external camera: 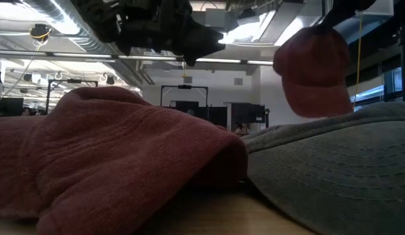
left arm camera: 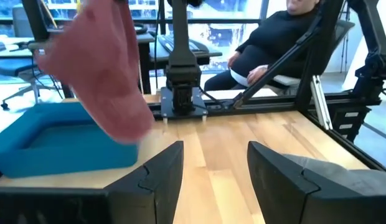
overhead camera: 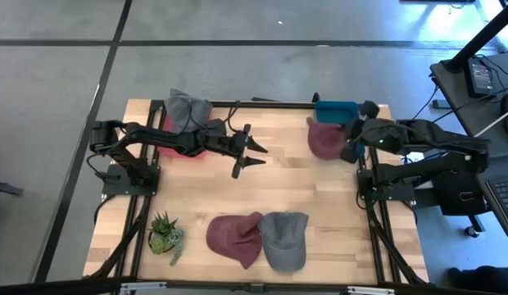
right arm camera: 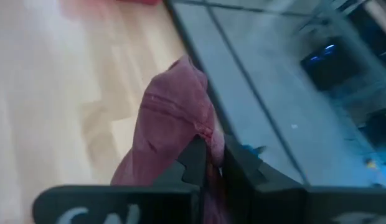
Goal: Pick & Place hat
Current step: Put the top red cap into the blue bin
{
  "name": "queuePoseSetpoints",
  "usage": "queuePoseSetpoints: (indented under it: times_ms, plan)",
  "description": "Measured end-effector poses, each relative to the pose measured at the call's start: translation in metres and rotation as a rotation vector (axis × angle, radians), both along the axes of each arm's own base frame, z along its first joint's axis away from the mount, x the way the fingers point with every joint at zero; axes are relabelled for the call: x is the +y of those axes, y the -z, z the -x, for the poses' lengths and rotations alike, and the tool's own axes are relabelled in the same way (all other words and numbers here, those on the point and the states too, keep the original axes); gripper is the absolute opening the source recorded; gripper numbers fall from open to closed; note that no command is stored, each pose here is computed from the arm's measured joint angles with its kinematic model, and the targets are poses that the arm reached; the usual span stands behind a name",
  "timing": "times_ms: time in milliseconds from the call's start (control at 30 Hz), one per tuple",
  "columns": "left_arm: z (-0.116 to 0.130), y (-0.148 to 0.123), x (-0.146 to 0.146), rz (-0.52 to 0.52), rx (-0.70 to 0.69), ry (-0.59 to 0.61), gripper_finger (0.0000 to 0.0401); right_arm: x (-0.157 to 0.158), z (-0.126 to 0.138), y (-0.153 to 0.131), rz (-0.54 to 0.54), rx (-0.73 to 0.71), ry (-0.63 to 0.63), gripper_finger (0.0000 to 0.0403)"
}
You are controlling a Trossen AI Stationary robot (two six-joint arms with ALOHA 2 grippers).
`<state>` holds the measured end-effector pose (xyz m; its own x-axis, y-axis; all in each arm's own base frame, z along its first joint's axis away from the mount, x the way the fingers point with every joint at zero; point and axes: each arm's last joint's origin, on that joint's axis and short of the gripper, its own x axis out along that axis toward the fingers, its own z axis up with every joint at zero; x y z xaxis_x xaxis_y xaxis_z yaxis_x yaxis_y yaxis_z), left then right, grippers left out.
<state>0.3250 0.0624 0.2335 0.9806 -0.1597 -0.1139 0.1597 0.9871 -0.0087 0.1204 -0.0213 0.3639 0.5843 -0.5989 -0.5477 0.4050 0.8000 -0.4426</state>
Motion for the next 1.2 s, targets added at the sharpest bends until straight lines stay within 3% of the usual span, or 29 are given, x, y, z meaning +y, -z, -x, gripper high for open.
queuePoseSetpoints:
  times_ms: [267,733,1200]
  plan:
    - [0.0,0.0,0.0,-0.001,0.0,-0.001,0.0173,-0.006,0.012,-0.005,0.166,0.154,0.08,0.0035]
    - [-0.001,0.0,-0.002,-0.002,0.001,0.006,0.0174,-0.02,-0.002,0.053,0.223,0.328,0.168,0.0035]
    - [0.0,0.005,-0.005,0.008,0.048,0.012,0.0171,-0.033,-0.002,0.051,0.262,0.321,0.254,0.0035]
